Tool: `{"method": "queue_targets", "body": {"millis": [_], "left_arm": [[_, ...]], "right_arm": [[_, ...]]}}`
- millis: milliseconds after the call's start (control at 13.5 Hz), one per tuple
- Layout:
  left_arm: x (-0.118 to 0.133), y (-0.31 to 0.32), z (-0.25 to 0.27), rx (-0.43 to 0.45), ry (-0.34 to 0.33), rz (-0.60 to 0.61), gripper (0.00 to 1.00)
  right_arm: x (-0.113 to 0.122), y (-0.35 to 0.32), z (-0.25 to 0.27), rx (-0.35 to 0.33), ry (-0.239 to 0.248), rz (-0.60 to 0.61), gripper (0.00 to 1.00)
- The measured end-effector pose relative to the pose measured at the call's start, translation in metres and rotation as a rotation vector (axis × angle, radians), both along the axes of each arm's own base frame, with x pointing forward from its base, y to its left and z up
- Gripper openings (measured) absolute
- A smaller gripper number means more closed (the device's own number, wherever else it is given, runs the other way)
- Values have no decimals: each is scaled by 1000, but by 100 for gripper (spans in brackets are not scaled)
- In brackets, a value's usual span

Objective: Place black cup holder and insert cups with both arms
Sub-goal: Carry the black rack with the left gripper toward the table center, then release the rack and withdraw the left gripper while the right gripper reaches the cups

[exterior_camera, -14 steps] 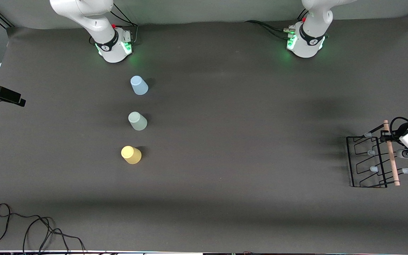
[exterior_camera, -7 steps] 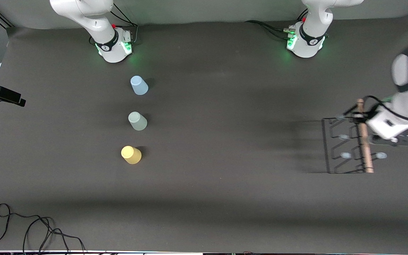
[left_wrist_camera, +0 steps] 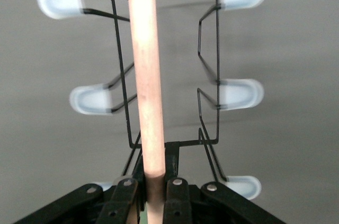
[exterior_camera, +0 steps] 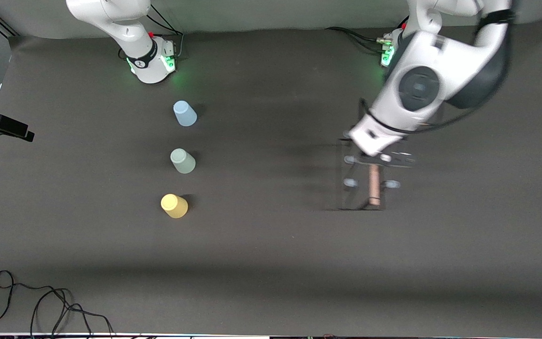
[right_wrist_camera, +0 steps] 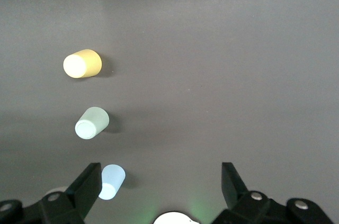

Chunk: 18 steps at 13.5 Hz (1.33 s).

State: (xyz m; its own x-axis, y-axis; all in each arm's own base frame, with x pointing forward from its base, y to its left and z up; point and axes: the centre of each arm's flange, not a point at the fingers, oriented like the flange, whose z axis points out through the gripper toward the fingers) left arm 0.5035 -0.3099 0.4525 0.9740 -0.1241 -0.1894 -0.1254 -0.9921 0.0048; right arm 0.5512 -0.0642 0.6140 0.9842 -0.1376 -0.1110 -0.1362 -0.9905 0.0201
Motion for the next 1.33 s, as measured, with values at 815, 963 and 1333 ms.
{"method": "queue_targets", "body": {"millis": [815,963,1333], "left_arm": [[-87,-231,-94,-32,-83,100,16],[-90,-236,-106,-23,-73,109,16],[-89,-238,-108,-23,-75,112,42]], "right_arm": [[0,0,0,0,1,0,100],[0,0,-1,0,1,0,100],[0,0,-1,0,2,0,100]]}}
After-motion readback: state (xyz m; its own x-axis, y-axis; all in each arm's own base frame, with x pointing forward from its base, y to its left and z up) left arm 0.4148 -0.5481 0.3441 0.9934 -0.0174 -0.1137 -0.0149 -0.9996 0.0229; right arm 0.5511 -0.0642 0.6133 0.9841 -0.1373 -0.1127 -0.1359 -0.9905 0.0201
